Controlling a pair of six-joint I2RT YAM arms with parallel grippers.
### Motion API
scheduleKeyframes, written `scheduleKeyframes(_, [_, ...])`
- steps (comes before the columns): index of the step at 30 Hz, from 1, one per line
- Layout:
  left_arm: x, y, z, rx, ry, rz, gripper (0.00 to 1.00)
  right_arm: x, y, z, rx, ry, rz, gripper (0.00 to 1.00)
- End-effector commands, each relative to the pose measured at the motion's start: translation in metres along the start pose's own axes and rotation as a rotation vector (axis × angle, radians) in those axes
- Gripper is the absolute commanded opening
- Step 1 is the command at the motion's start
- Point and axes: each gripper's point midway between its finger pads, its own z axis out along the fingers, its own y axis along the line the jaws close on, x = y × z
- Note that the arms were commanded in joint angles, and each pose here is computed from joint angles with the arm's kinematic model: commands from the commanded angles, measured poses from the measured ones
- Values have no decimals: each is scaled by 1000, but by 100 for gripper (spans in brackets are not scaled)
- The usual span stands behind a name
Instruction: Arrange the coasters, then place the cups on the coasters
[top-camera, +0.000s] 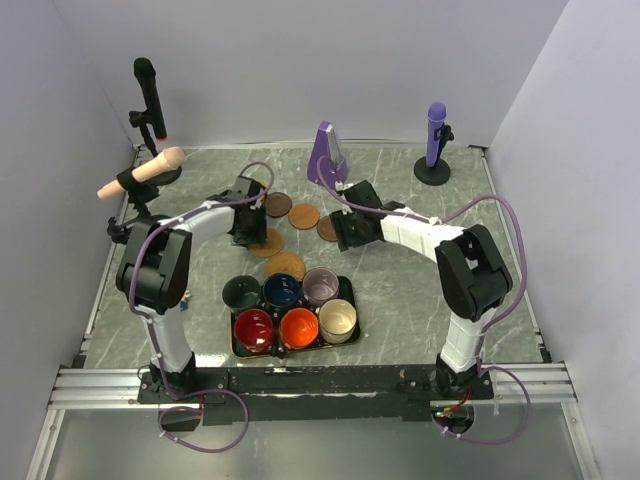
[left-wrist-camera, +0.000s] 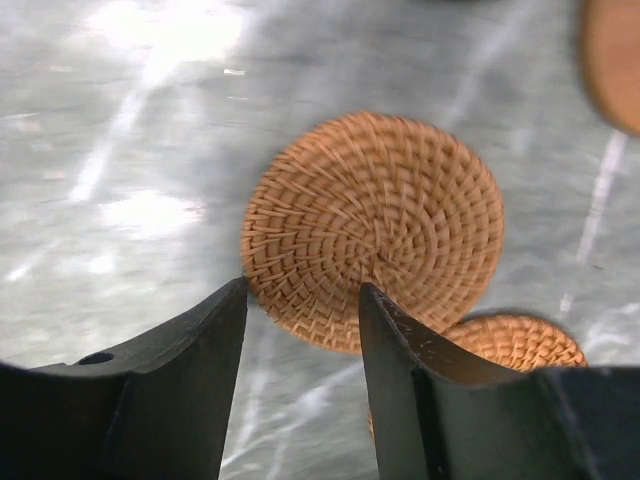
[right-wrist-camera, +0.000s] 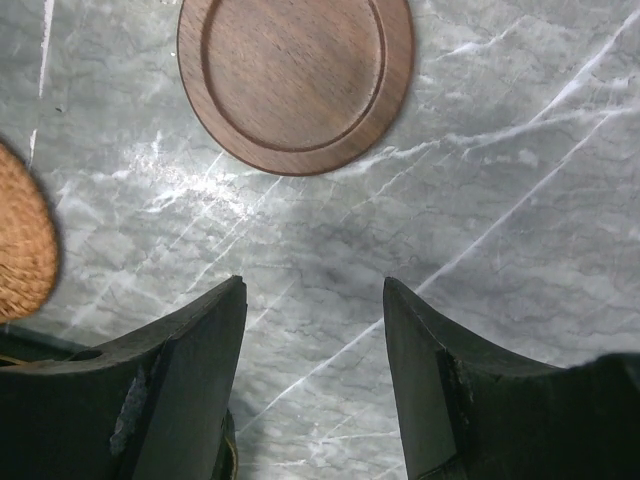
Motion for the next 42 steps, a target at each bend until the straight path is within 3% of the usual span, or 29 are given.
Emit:
scheduleKeyframes(1, [54, -20, 18, 17, 141, 57, 53, -17, 3, -21, -2, -80, 13, 64])
scheduleKeyframes(16, [74, -45, 19, 48, 174, 96, 51, -21, 4, -28, -6, -96, 18, 64])
scheduleKeyframes(21, [72, -44, 12, 37, 170, 82, 52, -21, 10, -32, -18, -96, -67, 69])
scheduleKeyframes(27, [59, -37, -9, 16, 114, 57, 56, -28, 42, -36, -118, -101, -194, 76])
scheduleKeyframes(35, [38, -30, -34, 40, 37, 8, 61, -28, 99, -20, -282, -68, -202, 74])
scheduleKeyframes(42, [43, -31, -42, 99, 24, 5, 65, -16, 119, 4, -295, -35, -228, 72])
